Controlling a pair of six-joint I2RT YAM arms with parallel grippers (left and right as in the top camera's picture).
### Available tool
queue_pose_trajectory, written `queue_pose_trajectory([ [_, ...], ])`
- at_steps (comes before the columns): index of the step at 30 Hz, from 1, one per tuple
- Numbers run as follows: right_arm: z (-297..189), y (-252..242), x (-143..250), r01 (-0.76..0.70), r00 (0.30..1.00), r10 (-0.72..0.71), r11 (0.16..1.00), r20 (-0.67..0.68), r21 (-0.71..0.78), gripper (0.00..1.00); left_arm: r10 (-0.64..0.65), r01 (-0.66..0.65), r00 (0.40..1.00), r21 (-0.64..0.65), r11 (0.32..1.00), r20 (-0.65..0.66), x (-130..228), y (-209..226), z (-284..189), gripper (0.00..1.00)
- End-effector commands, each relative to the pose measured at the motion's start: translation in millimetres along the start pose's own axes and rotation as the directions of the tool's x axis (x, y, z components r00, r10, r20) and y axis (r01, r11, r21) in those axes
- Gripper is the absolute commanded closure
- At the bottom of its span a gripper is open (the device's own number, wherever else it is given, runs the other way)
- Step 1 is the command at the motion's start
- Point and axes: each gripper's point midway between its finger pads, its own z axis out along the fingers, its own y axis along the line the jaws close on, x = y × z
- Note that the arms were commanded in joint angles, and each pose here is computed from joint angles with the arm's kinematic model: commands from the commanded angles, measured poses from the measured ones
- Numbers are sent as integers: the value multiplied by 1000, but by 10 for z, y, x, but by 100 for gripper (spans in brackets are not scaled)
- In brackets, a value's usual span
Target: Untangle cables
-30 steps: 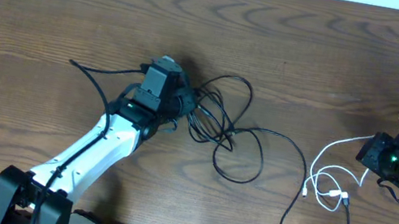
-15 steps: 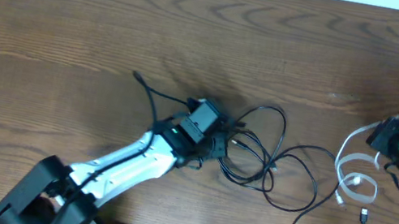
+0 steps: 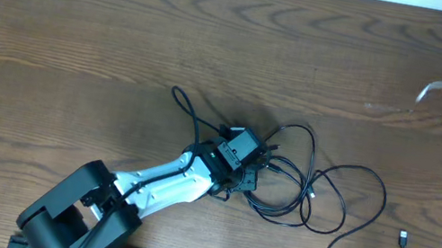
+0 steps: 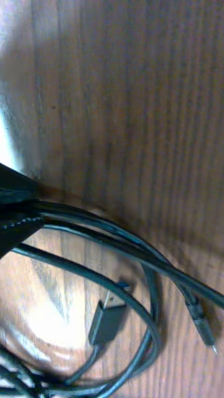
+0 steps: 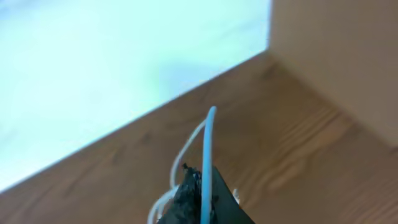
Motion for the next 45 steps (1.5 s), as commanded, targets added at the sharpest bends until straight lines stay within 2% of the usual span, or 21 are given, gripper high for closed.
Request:
queue_pose_trajectory([
  [1, 271, -392, -142, 42, 998, -48, 985, 32, 165, 99, 17, -17, 1000, -32, 999, 5, -1, 60, 40, 91],
  [3, 410, -666, -126, 31, 999, -41, 960, 30, 279, 99, 17, -17, 1000, -32, 999, 5, -1, 60, 40, 91],
  [6, 581, -1218, -8, 30, 999, -31, 874, -6, 485, 99, 17, -16, 1000, -36, 999, 2, 5, 70, 41, 91],
  [9, 750, -1707, 184, 80, 996, -38, 781, -81, 619, 99, 16, -16, 1000, -44, 999, 6, -1, 85, 40, 91],
  [10, 853, -1872, 310, 96, 993, -25, 760, -119, 643, 99, 17, -16, 1000, -50, 999, 14, -14, 95, 41, 87],
  [13, 1146, -2180, 768, 137, 969, 33, 749, -244, 648, 99, 18, -15, 999, -73, 997, 45, -68, 133, 37, 86],
  [16, 1398, -2361, 1336, 171, 917, 104, 769, -385, 616, 99, 15, -11, 998, -67, 998, 53, -86, 119, 37, 86],
  [21, 1585, -2560, 2041, 181, 833, 219, 759, -507, 625, 99, 16, -12, 998, -50, 999, 65, -117, 77, 38, 85],
  [23, 1640, -2535, 2147, 176, 818, 227, 775, -528, 606, 88, 0, 4, 998, -49, 999, 67, -118, 76, 37, 85],
  [25, 1716, -2399, 2138, 129, 820, 226, 822, -526, 555, 64, -24, 27, 997, -47, 999, 68, -118, 76, 38, 85],
  [27, 1746, -2270, 2025, 85, 833, 220, 856, -508, 510, 48, -28, 32, 997, -45, 998, 70, -122, 71, 37, 84],
  [30, 1642, -2116, 1676, 63, 871, 191, 870, -453, 488, 1, -28, 32, 997, -45, 998, 70, -123, 71, 37, 83],
  [32, 1523, -2068, 1478, 60, 891, 176, 868, -418, 494, 1, -28, 31, 997, -45, 998, 70, -123, 71, 37, 83],
  [33, 1370, -2064, 1331, 60, 904, 174, 854, -392, 516, 1, -28, 31, 997, -45, 998, 70, -122, 71, 37, 78],
  [35, 1164, -2099, 1192, 32, 915, 205, 820, -346, 571, 1, -28, 31, 997, -46, 998, 70, -122, 72, 37, 77],
  [40, 464, -2253, 1028, -59, 919, 333, 643, -210, 763, 1, -23, 28, 997, -60, 998, 79, -134, 101, 43, 72],
  [45, 128, -2127, 1020, -124, 898, 401, 624, -180, 772, 1, -19, 32, 992, -103, 994, 125, -209, 181, 29, 72],
])
